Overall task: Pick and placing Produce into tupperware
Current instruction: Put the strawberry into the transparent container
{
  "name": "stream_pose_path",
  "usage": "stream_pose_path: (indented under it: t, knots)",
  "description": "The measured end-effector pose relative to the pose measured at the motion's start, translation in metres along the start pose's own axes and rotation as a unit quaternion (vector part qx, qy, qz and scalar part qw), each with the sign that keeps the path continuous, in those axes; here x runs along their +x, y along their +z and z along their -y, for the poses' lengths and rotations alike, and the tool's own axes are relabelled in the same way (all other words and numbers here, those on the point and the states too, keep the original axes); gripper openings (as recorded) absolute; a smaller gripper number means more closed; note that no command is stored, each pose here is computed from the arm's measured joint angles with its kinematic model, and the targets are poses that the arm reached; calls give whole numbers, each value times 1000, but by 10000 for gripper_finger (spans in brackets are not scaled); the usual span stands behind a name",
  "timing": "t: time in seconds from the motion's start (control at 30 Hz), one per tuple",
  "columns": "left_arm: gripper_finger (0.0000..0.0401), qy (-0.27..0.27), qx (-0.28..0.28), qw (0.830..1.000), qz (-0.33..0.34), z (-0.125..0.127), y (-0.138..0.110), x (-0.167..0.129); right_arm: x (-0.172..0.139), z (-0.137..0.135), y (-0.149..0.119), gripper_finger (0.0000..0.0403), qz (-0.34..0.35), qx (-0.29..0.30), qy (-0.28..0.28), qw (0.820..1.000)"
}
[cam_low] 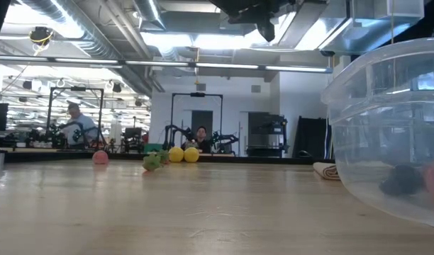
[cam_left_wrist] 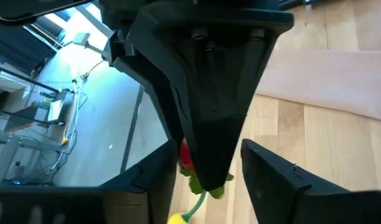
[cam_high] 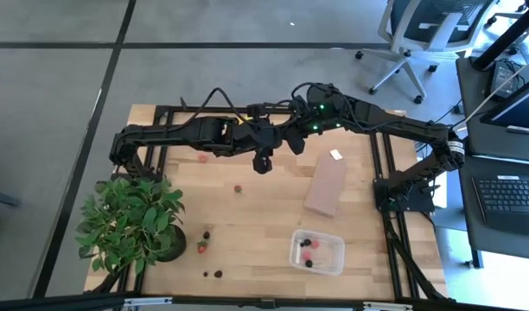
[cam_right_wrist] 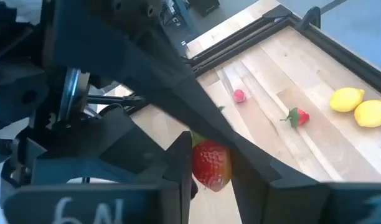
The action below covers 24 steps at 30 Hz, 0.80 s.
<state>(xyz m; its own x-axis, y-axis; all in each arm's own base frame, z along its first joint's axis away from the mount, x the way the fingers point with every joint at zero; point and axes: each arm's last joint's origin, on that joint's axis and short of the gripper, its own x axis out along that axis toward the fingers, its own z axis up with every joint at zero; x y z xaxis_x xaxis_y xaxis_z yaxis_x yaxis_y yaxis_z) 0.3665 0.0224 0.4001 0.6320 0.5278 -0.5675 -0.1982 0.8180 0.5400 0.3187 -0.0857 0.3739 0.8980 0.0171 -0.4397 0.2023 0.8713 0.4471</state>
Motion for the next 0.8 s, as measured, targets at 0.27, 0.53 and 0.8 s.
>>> stream_pose_path:
  t: [0.27, 0.53, 0.8]
  knots:
    - [192, -34, -9, 997, -72, 2, -16, 0, -1, 3, -12, 84, -57, -13, -19, 998]
    - [252, -106, -100, 972, -184, -4, -42, 2, -1, -19, -49, 84, -205, -92, -6, 974]
    - [255, -206, -74, 965, -147, -11, -40, 8, -3, -71, -91, 84, -289, -164, -5, 943]
